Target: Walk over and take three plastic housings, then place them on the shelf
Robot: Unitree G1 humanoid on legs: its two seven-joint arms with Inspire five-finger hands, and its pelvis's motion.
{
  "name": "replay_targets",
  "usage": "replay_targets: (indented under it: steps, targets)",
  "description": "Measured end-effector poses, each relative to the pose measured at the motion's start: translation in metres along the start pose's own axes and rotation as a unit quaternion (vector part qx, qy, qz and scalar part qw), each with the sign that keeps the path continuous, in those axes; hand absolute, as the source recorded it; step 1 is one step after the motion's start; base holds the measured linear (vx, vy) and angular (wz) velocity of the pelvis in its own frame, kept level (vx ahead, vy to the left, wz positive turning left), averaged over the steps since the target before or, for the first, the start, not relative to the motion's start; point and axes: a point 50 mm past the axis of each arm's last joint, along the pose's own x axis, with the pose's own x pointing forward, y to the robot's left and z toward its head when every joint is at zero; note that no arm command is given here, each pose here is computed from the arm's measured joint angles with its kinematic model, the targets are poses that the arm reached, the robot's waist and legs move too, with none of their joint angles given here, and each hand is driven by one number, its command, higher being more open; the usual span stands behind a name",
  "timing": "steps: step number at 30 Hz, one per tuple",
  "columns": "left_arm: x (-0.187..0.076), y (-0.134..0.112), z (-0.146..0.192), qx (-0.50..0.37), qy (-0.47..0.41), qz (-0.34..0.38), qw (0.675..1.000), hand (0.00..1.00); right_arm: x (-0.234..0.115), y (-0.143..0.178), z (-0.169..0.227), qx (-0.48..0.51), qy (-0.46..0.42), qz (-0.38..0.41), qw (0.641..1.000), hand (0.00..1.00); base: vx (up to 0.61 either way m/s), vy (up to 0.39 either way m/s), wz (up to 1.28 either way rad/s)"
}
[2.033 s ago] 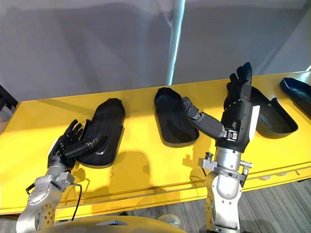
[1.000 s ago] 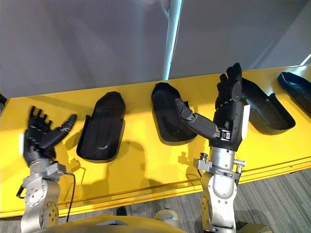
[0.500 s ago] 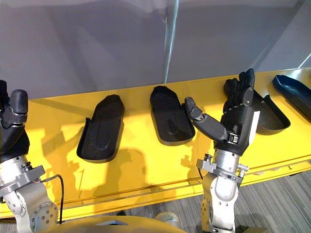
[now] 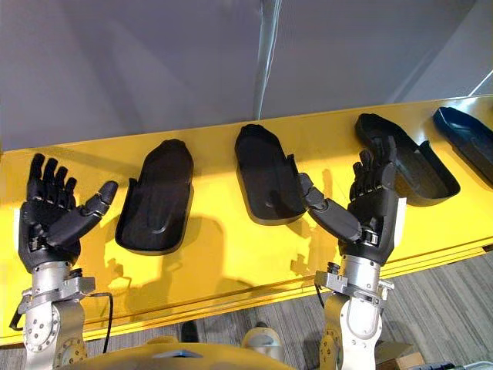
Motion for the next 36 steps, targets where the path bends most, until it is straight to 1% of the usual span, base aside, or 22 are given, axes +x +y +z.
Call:
replay_targets:
  steps: [3, 9, 12, 14, 18, 20, 23, 26, 28, 30, 36]
  targets:
    - [0.000, 0.007, 0.002, 0.040, -0.005, 0.008, 0.999, 1.00, -0.001, 0.000, 0.000, -0.001, 0.001, -0.001, 1.000, 1.00, 0.07, 0.025, 0.05]
    - [-0.001, 0.015, 0.005, 0.056, 0.000, 0.000, 0.998, 1.00, 0.000, 0.000, 0.000, -0.001, 0.002, 0.000, 1.000, 1.00, 0.03, 0.025, 0.15]
    - [-0.008, 0.016, 0.003, 0.022, 0.027, -0.041, 0.999, 1.00, 0.000, -0.001, -0.001, -0.002, 0.008, -0.002, 1.000, 1.00, -0.04, 0.016, 0.04]
    - [-0.015, 0.013, 0.000, -0.012, 0.050, -0.083, 0.995, 1.00, 0.001, -0.001, -0.001, -0.006, 0.008, 0.000, 1.000, 1.00, -0.03, 0.016, 0.01]
    - [-0.015, 0.006, -0.001, -0.065, 0.055, -0.136, 0.987, 1.00, 0.008, -0.003, 0.003, -0.025, -0.003, 0.006, 1.000, 1.00, -0.03, 0.008, 0.07]
    - [-0.016, -0.002, -0.002, -0.103, 0.059, -0.178, 0.977, 1.00, 0.013, -0.008, 0.007, -0.042, -0.013, 0.000, 0.999, 1.00, -0.01, 0.002, 0.02]
    - [-0.017, -0.008, -0.003, -0.126, 0.067, -0.216, 0.966, 1.00, 0.019, -0.010, 0.011, -0.047, -0.029, -0.011, 0.998, 1.00, 0.00, 0.000, 0.00]
    - [-0.014, -0.010, -0.002, -0.123, 0.065, -0.224, 0.964, 1.00, 0.030, -0.009, 0.018, -0.054, -0.055, -0.008, 0.997, 1.00, -0.02, 0.020, -0.19]
    - [-0.008, -0.011, -0.001, -0.123, 0.056, -0.217, 0.967, 1.00, 0.044, -0.008, 0.029, -0.069, -0.088, 0.016, 0.994, 1.00, -0.11, 0.025, -0.31]
    - [-0.006, -0.011, 0.001, -0.122, 0.047, -0.213, 0.968, 1.00, 0.051, -0.005, 0.034, -0.073, -0.103, 0.029, 0.992, 1.00, -0.13, 0.024, -0.28]
    - [-0.004, -0.011, 0.003, -0.131, 0.033, -0.205, 0.969, 1.00, 0.051, -0.004, 0.034, -0.083, -0.104, 0.035, 0.990, 1.00, -0.10, 0.011, -0.14]
